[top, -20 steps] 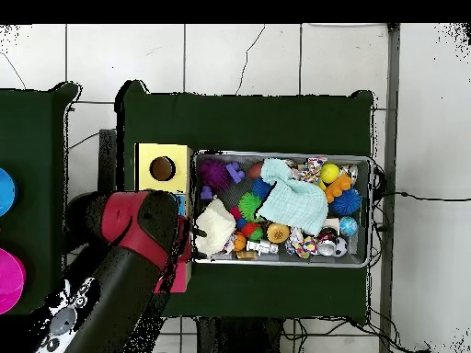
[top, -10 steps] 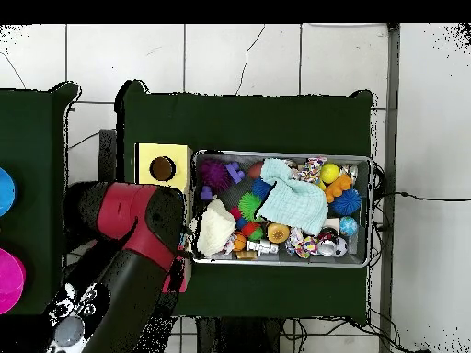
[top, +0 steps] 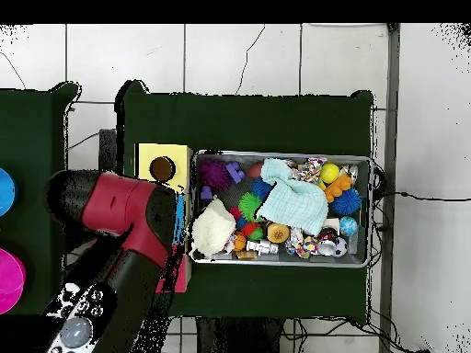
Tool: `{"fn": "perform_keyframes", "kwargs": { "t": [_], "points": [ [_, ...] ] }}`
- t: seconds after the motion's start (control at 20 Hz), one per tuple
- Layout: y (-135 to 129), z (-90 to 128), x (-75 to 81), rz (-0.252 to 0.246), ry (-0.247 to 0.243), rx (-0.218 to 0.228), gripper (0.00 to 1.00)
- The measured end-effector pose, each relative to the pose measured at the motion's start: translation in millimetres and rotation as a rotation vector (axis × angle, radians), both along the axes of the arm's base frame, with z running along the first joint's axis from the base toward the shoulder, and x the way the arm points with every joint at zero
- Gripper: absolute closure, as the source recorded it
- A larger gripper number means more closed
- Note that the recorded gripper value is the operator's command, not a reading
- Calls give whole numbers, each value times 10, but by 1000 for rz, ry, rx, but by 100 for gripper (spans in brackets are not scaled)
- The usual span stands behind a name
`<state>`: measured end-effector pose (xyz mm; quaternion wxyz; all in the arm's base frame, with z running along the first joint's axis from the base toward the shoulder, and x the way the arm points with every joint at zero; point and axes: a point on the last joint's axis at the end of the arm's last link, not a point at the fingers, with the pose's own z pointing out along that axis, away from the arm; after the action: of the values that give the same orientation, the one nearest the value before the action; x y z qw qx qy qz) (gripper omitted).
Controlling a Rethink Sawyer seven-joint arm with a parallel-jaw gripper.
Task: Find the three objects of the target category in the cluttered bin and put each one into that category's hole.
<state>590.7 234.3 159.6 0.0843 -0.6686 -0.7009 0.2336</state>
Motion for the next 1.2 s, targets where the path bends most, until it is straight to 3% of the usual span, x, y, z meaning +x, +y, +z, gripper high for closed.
{"fn": "perform_keyframes", "kwargs": {
  "t": [0.35,1.2],
  "points": [
    [156,-83,-45,-2,6,18,0],
    [278,-682,-374,24,105,-34,0]
  ]
}}
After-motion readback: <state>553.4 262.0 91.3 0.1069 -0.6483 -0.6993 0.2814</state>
